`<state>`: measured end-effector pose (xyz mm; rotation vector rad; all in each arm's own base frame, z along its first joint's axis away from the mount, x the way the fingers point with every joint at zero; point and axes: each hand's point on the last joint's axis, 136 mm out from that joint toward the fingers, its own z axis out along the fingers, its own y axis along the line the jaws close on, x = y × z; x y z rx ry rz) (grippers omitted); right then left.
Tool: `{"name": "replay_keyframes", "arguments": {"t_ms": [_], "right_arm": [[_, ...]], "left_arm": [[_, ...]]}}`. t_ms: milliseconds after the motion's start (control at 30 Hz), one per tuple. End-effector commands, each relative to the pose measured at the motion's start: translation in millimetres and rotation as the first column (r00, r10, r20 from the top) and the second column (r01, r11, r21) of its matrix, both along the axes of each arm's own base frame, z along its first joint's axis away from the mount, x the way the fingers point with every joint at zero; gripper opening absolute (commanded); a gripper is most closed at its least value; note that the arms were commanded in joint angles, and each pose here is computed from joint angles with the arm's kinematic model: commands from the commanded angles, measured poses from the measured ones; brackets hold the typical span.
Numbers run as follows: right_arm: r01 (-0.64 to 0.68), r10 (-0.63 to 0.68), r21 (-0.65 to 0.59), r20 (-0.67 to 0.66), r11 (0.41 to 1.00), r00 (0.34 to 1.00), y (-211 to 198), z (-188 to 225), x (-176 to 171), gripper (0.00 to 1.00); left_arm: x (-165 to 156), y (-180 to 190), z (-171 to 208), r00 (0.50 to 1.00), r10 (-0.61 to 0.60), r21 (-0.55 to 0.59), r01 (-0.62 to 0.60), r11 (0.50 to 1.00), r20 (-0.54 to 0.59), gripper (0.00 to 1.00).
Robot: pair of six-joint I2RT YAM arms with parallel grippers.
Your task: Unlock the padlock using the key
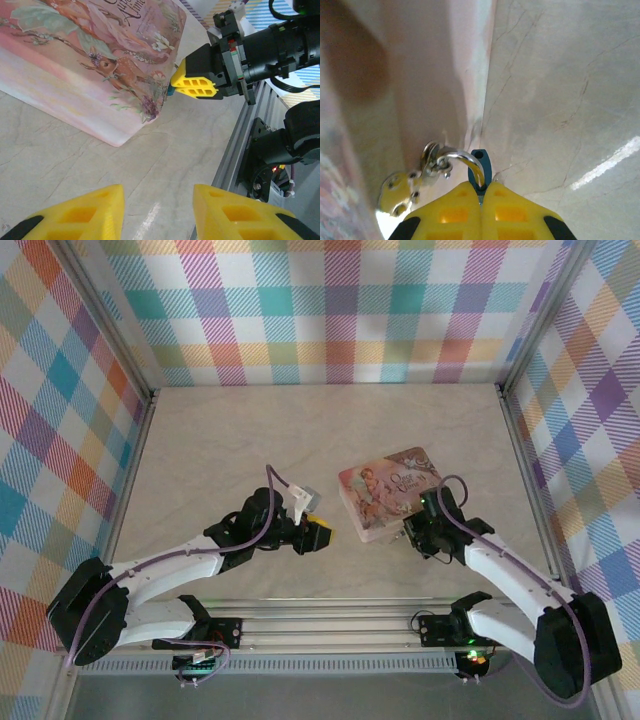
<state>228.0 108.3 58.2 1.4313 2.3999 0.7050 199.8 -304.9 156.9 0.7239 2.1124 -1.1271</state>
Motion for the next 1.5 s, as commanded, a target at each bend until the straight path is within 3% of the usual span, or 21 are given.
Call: {"name": "replay_keyframes", "arguments": {"t_ms": [0,233,500,600,833,1233,1467], "right_arm": [[0.024,-0.025,0.076,0.017,0.997,1.0,-2.3,-7.6,3.2,0.0],[-0.127,0.114,0.081,0.147,0.989,0.983,4.1,19.2,19.3,0.0],[-0.114,0.105,0.041,0.175,0.993,0.979,-6.3,42.6,17.9,0.0],[-0.103,0.096,0.036,0.166,0.994,0.982,-8.6,41.5,17.3,0.0],[-0.074,0.074,0.03,-0.015,0.997,0.997,-16.8,2.2,3.6,0.0],[-0.061,0.054,0.044,0.138,0.997,0.989,-31.3,34.8,32.6,0.0],[-0.073,0.069,0.063,0.061,0.995,0.996,-28.5,22.1,19.7,0.0]], "left_arm": [[-4.9,-4.5,8.4,0.999,-0.028,-0.022,0.029,0.999,0.027,0.4],[-11.8,5.4,2.8,1.0,-0.009,-0.003,0.009,1.0,0.017,0.4],[-17.9,12.5,0.0,1.0,0.004,0.007,-0.004,1.0,0.002,0.39],[-20.1,14.9,-0.9,1.0,0.007,0.013,-0.007,1.0,-0.003,0.39],[-23.0,21.3,3.7,1.0,0.014,0.028,-0.014,1.0,0.007,0.39],[-27.3,30.9,9.4,1.0,0.023,0.05,-0.024,0.998,0.021,0.39],[-27.4,39.4,10.8,0.999,0.042,0.094,-0.044,0.995,0.03,0.39]]}}
